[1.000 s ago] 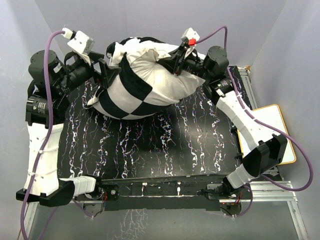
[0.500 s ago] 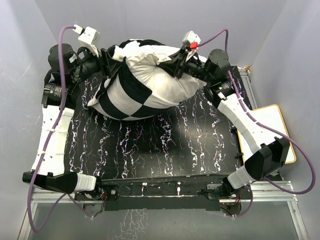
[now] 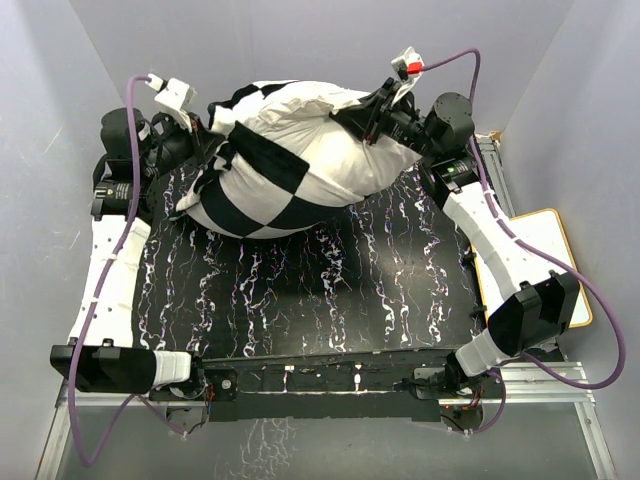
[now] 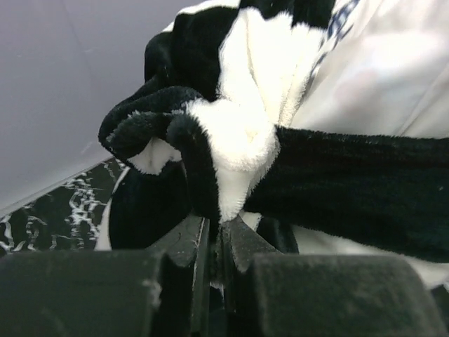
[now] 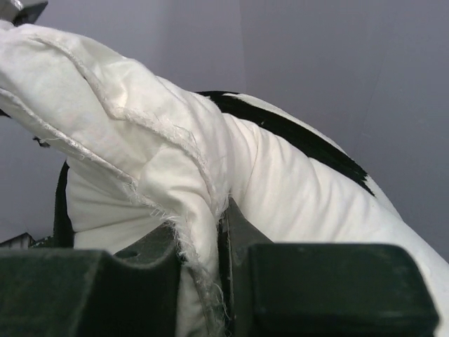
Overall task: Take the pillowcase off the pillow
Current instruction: Remove the pillow from the pillowcase.
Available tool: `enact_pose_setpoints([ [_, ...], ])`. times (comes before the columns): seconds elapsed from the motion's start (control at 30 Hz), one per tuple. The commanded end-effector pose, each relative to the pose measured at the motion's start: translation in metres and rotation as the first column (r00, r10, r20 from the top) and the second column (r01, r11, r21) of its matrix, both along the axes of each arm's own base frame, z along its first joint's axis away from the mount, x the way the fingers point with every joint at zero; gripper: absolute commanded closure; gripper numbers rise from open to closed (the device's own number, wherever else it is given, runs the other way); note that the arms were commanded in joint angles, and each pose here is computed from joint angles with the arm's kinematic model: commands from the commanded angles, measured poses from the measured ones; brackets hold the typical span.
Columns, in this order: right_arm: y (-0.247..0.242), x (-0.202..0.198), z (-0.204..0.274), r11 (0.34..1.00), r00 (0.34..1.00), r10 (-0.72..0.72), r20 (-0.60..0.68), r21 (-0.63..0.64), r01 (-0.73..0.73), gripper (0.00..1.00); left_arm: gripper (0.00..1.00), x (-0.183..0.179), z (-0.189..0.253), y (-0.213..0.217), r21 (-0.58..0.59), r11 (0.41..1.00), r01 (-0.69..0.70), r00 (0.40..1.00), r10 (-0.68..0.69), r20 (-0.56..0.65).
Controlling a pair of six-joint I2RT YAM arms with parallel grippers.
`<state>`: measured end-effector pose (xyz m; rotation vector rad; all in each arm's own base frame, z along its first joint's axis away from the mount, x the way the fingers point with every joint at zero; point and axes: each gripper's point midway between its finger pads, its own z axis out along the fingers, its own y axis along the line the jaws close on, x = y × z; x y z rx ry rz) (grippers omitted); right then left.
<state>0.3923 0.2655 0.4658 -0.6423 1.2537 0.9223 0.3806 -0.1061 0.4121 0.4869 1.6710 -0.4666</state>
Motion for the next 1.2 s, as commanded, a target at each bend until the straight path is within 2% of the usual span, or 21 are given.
enact_pose_setpoints([
  [0.0,-0.067,0.047,0.044,0.939,0.956,-0.294,-0.016,0.182,0.292,0.92,1.00,0.017,-0.054,0.074,0.246,0.938,-0.243,0.969,0.247,0.015],
  [0.3,-0.133,0.080,0.039,0.811,0.854,-0.492,-0.169,0.268,0.520,0.92,1.00,0.000,-0.156,0.124,0.477,0.853,-0.213,0.956,0.282,-0.076],
  [0.53,-0.187,0.108,0.018,0.668,0.703,-0.665,-0.252,0.219,0.711,0.92,1.00,-0.017,-0.211,0.194,0.584,0.775,-0.242,0.923,0.369,-0.108],
  [0.63,-0.182,0.110,0.017,0.686,0.719,-0.645,-0.258,0.217,0.694,0.92,1.00,-0.019,-0.218,0.206,0.604,0.761,-0.236,0.922,0.372,-0.108],
  [0.7,-0.168,0.111,0.016,0.725,0.754,-0.600,-0.267,0.218,0.654,0.92,1.00,-0.017,-0.206,0.196,0.570,0.795,-0.208,0.939,0.326,-0.112],
  [0.77,-0.141,0.108,0.019,0.763,0.789,-0.561,-0.251,0.213,0.611,0.92,0.71,-0.017,-0.176,0.162,0.448,0.884,-0.135,0.969,0.213,-0.127],
  [0.83,-0.118,0.107,0.019,0.791,0.811,-0.533,-0.243,0.199,0.579,0.92,0.57,-0.016,-0.137,0.125,0.365,0.928,-0.076,0.985,0.126,-0.116],
  [0.93,-0.092,0.108,0.025,0.811,0.826,-0.502,-0.256,0.194,0.553,0.92,0.43,-0.028,-0.078,0.052,0.316,0.946,0.076,0.996,-0.059,-0.065],
  [1.0,-0.078,0.108,0.028,0.819,0.831,-0.488,-0.268,0.188,0.542,0.92,0.38,-0.040,-0.031,0.017,0.290,0.947,0.139,0.987,-0.155,0.031],
  [1.1,-0.057,0.105,0.036,0.837,0.839,-0.463,-0.288,0.170,0.520,0.92,0.36,-0.061,0.021,-0.018,0.291,0.929,0.228,0.954,-0.272,0.122],
  [1.17,-0.040,0.094,0.046,0.861,0.864,-0.426,-0.268,0.173,0.478,0.92,0.36,-0.070,0.028,-0.034,0.331,0.898,0.289,0.931,-0.344,0.122],
])
